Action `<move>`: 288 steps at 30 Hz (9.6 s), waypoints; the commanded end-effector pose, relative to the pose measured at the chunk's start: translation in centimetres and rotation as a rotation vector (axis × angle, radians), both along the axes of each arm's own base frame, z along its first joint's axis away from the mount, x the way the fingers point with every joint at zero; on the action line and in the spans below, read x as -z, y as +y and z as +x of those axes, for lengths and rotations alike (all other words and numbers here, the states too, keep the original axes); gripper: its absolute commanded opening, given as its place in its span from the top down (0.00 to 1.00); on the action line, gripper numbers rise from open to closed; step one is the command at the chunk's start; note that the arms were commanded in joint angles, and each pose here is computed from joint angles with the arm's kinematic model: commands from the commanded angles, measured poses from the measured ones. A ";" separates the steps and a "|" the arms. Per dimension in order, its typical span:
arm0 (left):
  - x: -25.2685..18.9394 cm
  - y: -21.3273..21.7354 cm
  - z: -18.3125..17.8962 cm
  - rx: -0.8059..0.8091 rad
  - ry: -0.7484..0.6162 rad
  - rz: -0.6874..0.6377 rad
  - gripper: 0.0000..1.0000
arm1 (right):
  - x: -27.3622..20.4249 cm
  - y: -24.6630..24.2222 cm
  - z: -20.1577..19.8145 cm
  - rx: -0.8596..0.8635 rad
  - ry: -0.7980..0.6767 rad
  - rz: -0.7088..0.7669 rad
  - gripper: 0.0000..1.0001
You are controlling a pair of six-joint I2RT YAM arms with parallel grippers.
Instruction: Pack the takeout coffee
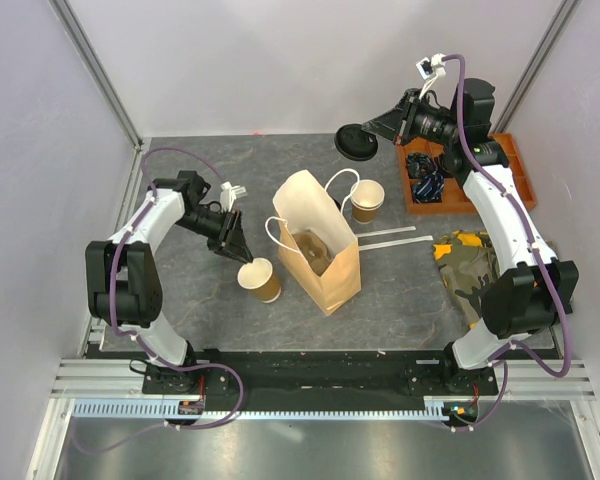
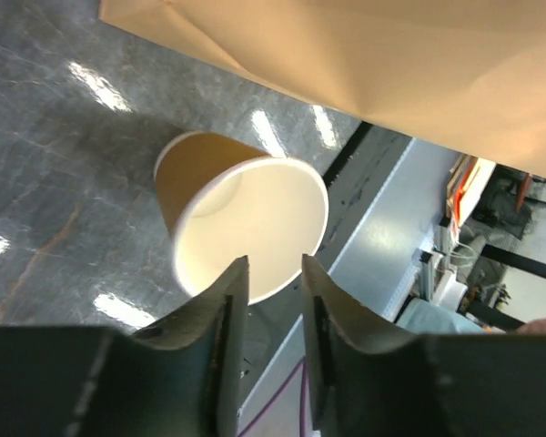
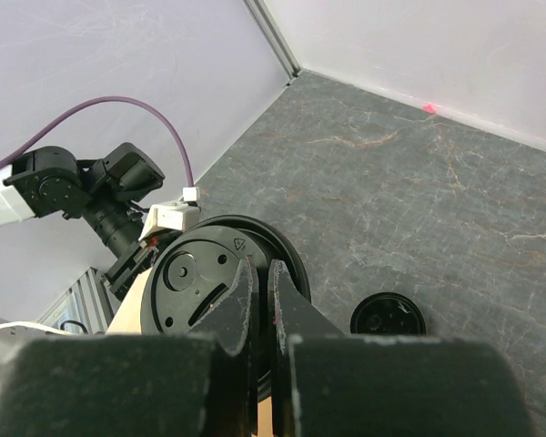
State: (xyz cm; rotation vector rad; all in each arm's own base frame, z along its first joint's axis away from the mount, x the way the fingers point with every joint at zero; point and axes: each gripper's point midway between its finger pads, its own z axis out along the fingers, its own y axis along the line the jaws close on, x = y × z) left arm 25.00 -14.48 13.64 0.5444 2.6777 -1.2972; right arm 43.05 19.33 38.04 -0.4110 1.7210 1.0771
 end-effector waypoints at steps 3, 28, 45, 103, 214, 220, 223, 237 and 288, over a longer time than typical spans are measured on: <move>1.4 1.3 0.4 0.015 -0.062 0.068 0.58 | -2.0 -0.2 -0.2 -0.002 -0.065 0.003 1.00; -15.4 -7.5 14.6 0.059 -0.737 0.336 0.29 | -2.5 -0.8 0.3 0.033 -0.090 -0.017 1.00; -16.1 -2.1 18.3 -0.147 -0.733 0.485 0.98 | -1.8 -1.2 1.4 0.059 -0.092 -0.046 1.00; -27.3 20.9 16.8 -0.837 -0.834 0.496 0.04 | 12.9 18.9 -15.5 -0.551 -0.105 -0.173 1.00; -4.0 0.3 -3.9 -0.322 0.007 -0.529 0.95 | 18.4 23.0 -19.1 -0.637 0.292 -0.001 0.93; -2.8 -0.4 -2.4 -0.354 0.015 -0.455 0.98 | 20.4 23.5 -18.8 -0.641 0.328 -0.014 0.99; -0.3 -0.4 -2.2 -0.414 0.118 -0.408 0.98 | 21.1 24.1 -18.3 -0.644 0.353 -0.005 1.00; 8.5 1.3 -2.6 -0.607 0.416 -0.187 0.98 | 31.0 23.3 -16.6 -0.557 0.631 -0.072 1.00; 5.3 -0.2 -0.8 -0.541 0.260 -0.216 0.98 | 19.8 20.8 -17.3 -0.489 -0.080 -0.718 0.99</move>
